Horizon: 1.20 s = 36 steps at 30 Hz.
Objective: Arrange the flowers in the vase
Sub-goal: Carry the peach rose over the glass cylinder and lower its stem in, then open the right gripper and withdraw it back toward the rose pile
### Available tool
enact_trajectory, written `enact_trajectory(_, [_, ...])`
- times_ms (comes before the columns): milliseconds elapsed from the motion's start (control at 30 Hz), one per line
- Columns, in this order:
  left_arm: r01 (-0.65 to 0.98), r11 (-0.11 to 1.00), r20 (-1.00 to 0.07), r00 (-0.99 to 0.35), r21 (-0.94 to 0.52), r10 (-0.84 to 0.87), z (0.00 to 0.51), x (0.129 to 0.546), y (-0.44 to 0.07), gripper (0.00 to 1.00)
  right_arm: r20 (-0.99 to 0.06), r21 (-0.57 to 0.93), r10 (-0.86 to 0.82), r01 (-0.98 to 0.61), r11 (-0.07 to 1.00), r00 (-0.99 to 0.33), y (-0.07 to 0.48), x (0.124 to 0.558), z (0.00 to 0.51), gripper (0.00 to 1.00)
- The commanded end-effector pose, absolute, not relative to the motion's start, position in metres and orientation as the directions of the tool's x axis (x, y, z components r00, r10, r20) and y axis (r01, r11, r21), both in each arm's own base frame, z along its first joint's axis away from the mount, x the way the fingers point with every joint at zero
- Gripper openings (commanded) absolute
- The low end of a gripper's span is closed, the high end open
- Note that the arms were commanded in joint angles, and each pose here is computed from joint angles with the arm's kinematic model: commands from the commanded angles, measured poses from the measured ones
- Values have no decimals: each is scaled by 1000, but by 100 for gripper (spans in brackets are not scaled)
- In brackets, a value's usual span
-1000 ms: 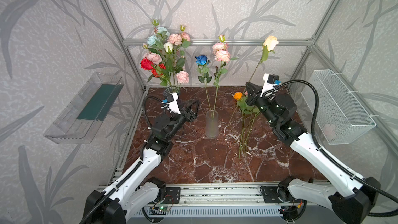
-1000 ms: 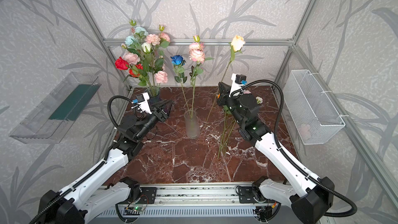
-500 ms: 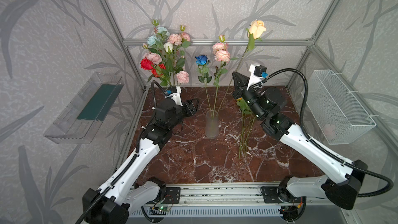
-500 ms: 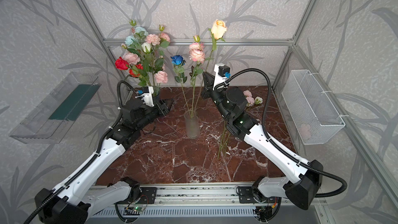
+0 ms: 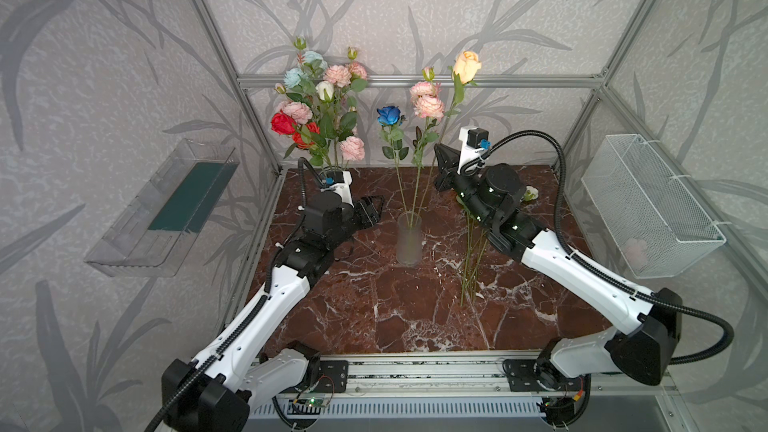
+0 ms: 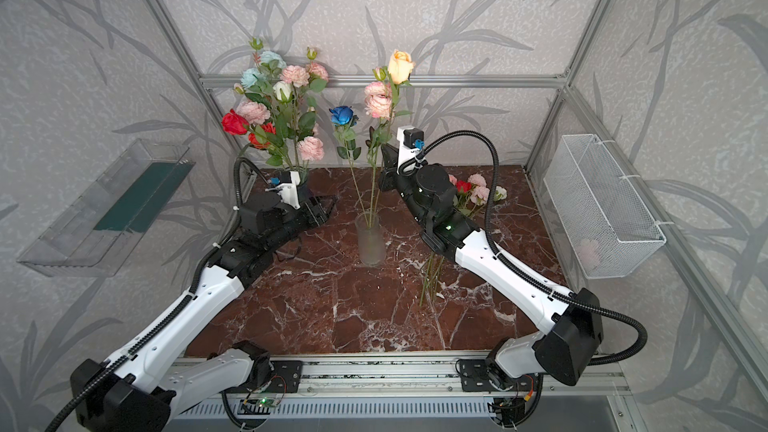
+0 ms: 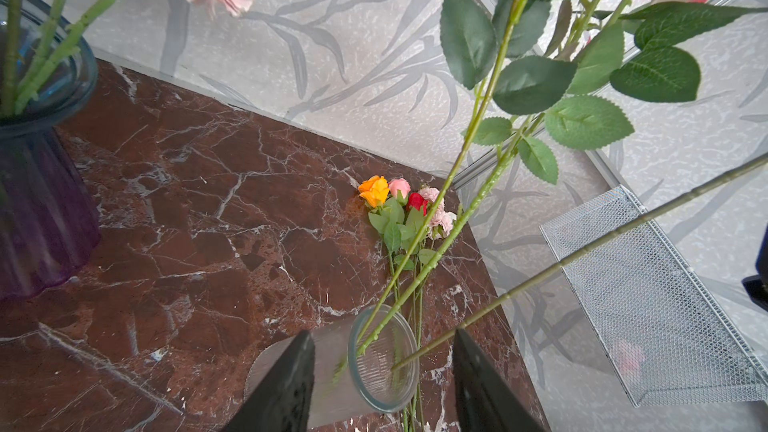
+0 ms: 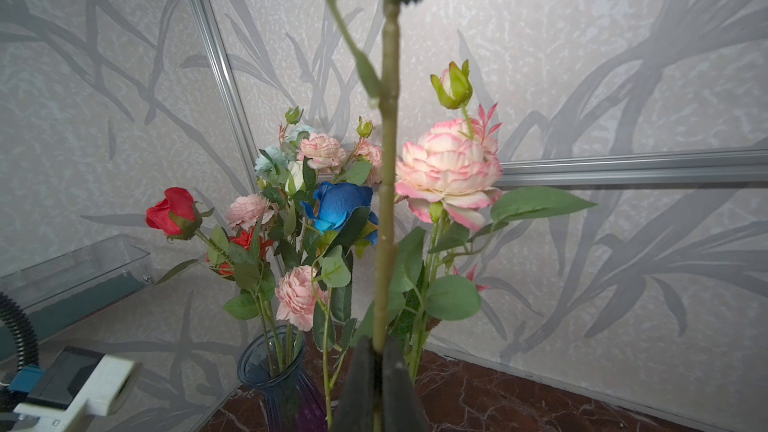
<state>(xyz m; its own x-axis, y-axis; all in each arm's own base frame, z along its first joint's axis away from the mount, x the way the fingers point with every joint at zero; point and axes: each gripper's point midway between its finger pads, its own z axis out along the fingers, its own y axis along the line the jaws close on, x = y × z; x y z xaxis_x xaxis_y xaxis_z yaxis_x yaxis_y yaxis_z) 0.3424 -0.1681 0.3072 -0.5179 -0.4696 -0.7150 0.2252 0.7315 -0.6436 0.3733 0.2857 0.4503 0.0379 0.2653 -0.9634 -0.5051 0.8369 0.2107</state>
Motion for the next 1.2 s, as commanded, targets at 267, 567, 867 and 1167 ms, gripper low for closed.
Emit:
enact_trajectory(267, [236, 728, -724, -497, -644, -479, 302, 346, -168, 54, -966, 255, 227, -560, 788, -121, 318, 356, 366, 11])
enact_trajectory(567, [254, 711, -722, -488, -655, -491, 294, 350, -172, 54, -955, 270, 149, -544, 794, -257, 337, 369, 336, 31])
enact_trajectory(867, [240, 718, -721, -487, -653, -493, 287, 353, -171, 54, -934, 240, 56, -501, 831, -354, 344, 381, 320, 44])
enact_trajectory(1167, [250, 706, -713, -500, -663, -492, 289, 353, -175, 54, -904, 152, -106, -544, 825, -415, 361, 377, 326, 52])
